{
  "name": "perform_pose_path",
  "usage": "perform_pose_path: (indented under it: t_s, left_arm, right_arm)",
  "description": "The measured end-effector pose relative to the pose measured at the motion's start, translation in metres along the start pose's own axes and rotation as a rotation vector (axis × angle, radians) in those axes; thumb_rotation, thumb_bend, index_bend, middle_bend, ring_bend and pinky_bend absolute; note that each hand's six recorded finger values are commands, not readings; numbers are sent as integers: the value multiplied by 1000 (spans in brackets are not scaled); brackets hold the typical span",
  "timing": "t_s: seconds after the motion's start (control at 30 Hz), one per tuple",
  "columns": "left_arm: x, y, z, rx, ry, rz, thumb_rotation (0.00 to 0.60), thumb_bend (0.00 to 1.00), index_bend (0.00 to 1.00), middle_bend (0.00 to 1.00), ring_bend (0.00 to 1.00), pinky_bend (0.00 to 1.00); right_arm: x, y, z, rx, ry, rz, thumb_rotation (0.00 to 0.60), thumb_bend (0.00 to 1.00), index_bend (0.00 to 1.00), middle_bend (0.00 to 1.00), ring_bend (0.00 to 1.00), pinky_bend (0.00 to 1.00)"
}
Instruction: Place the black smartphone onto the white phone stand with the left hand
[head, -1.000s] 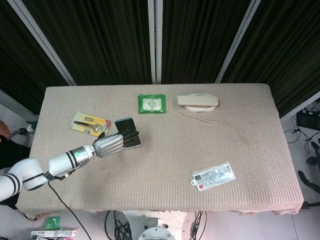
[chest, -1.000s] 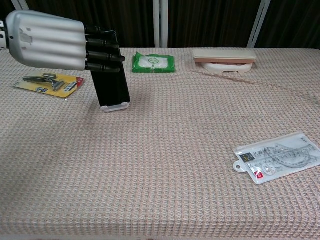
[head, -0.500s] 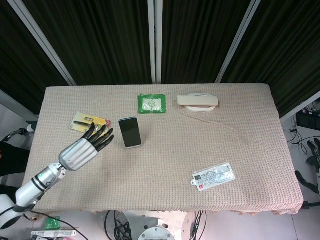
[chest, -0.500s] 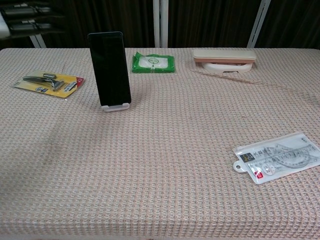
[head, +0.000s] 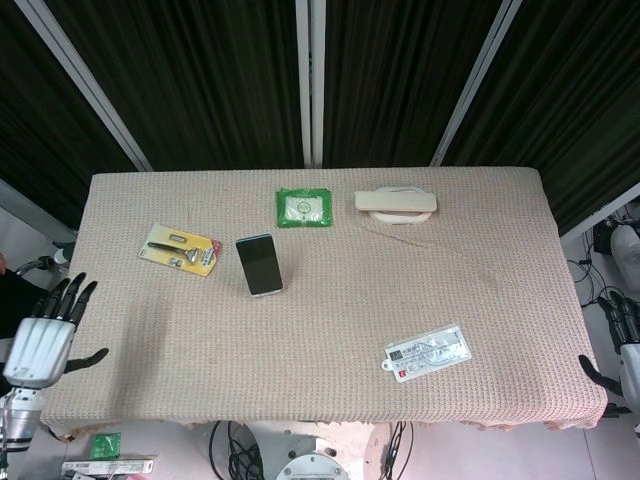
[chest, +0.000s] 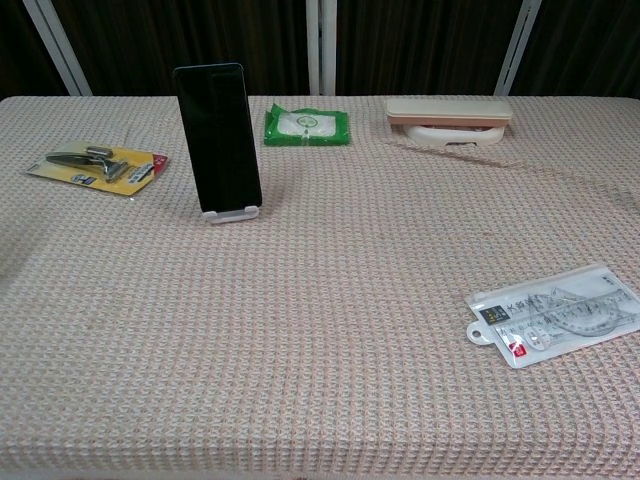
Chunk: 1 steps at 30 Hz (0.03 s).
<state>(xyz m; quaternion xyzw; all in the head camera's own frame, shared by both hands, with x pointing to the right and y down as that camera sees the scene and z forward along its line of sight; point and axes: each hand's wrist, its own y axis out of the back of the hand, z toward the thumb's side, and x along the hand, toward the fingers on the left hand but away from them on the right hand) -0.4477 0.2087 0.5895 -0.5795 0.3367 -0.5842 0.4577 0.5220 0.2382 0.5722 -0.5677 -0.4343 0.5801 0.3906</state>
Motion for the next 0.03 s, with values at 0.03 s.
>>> perform_pose_path:
  t_s: [0.03]
  left_arm:
    - [-4,-3,-4,-1,12,-2,468,32,0,14,50,209]
  right_arm:
    - [0,-1,1,0,2,3,600,155,0,0,0,0]
